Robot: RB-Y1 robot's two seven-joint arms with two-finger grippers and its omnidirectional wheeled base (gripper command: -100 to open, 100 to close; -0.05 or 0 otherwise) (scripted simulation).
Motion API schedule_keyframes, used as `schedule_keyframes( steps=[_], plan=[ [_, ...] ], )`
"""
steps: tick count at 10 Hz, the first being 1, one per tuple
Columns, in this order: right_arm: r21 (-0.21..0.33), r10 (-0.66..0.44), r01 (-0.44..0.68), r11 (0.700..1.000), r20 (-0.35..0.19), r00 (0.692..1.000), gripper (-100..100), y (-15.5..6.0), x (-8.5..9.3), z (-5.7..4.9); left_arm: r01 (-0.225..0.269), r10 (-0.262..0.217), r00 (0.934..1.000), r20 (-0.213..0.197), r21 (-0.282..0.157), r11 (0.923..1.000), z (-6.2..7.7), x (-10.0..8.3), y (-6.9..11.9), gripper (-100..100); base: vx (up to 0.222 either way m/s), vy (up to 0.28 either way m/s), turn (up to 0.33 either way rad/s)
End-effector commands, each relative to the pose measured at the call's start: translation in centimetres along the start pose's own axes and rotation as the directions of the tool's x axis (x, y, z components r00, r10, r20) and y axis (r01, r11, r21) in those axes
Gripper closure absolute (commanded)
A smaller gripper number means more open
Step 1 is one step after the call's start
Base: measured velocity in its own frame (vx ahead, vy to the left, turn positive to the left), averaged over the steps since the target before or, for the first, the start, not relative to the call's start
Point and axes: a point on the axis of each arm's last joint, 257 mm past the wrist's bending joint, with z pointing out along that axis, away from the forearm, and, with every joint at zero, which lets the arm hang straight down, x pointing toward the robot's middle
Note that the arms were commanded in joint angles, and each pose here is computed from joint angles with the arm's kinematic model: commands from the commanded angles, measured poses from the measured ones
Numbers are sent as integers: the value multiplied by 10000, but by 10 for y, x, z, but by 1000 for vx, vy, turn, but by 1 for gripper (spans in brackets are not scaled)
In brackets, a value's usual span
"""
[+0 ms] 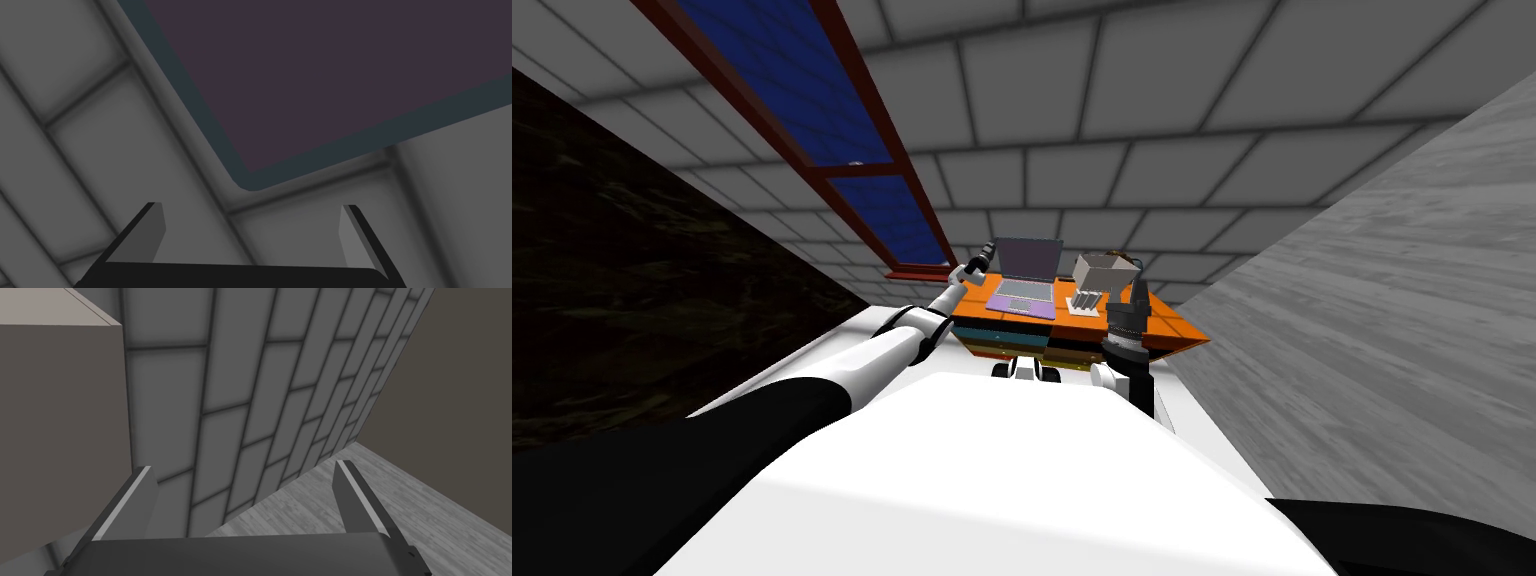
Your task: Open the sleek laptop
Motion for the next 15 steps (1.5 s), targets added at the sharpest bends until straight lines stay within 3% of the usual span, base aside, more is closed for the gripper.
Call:
schedule_keyframes(
  steps=[1, 8, 15],
  plan=[
    [0, 0, 0, 10000, 0, 10000, 0, 0, 0, 0, -13, 11, 10000, -37, -375, 9993, 7, -3, 1, -100, 2, 39, -56],
    [0, 0, 0, 10000, 0, 10000, 0, 0, 0, 0, -86, 80, 10000, -53, -1286, 9917, 22, -13, -4, -100, -4, 38, -63],
    [0, 0, 0, 10000, 0, 10000, 0, 0, 0, 0, -107, 115, 9999, 21, -2299, 9731, 30, -24, -1, -100, -5, 35, -57]
  ],
)
